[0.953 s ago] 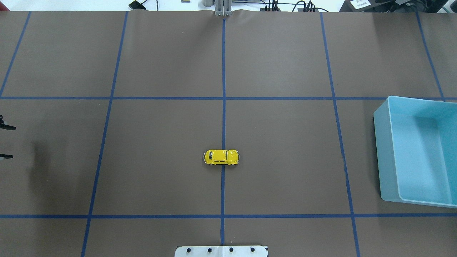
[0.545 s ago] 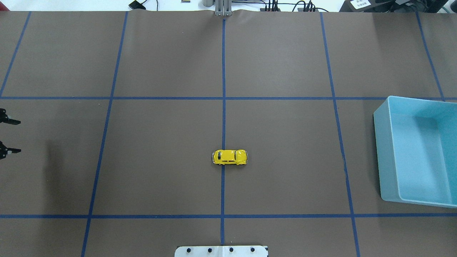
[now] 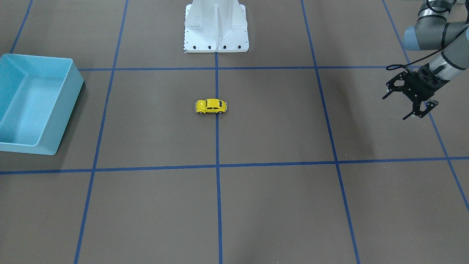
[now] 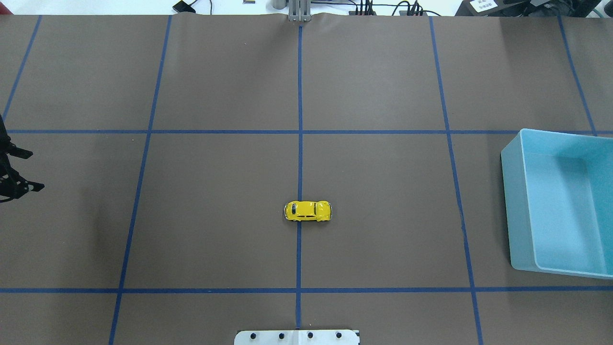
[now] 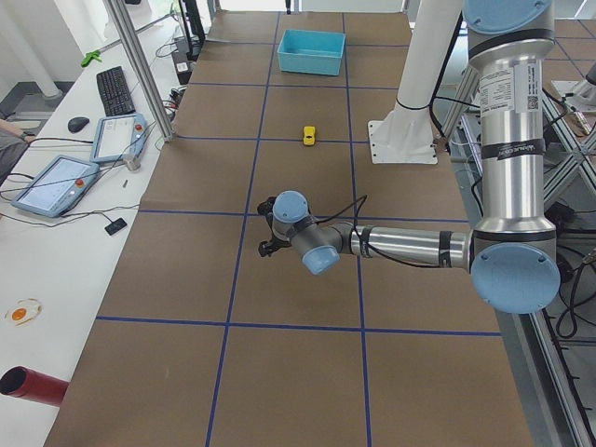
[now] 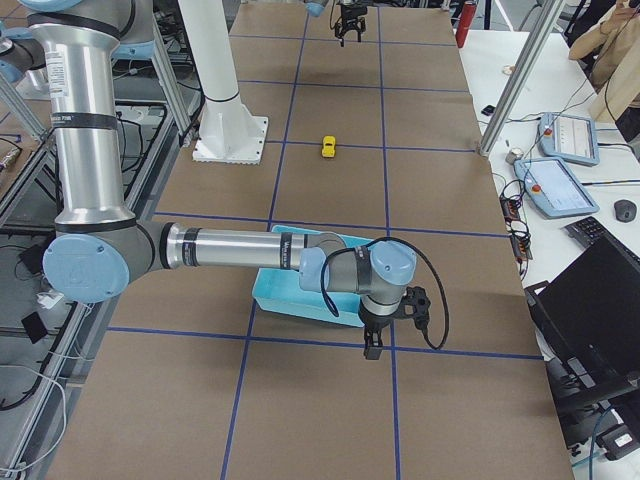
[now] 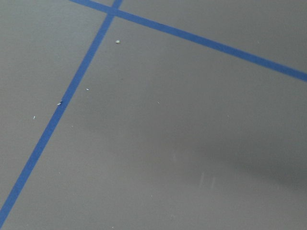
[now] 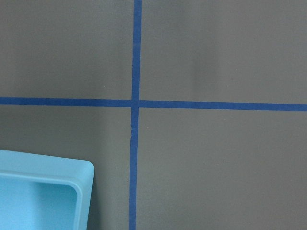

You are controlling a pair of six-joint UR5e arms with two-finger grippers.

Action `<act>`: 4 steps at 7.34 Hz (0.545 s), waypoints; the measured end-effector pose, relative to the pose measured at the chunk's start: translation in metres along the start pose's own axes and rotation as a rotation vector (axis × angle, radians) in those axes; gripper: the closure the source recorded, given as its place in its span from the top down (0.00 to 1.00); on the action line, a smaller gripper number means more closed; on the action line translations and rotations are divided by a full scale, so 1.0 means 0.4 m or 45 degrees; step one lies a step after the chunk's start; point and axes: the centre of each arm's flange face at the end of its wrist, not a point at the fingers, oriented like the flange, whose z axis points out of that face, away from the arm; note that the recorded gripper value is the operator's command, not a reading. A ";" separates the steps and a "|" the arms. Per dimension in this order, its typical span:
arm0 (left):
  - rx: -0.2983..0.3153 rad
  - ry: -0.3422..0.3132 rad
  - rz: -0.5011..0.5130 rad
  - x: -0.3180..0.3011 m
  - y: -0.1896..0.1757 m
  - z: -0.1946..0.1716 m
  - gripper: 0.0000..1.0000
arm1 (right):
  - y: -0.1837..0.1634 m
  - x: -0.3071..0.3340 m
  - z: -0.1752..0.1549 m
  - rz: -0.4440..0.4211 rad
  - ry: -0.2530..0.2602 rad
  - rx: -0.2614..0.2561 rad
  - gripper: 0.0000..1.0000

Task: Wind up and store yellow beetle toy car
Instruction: 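Raise and withdraw the left gripper away from the table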

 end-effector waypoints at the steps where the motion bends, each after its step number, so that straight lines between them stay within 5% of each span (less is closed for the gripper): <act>1: -0.028 -0.013 -0.129 -0.011 -0.018 -0.023 1.00 | 0.000 0.001 0.001 0.001 0.000 -0.001 1.00; 4: -0.130 -0.055 -0.461 -0.027 -0.054 -0.100 1.00 | 0.000 0.006 0.007 0.006 0.000 -0.007 1.00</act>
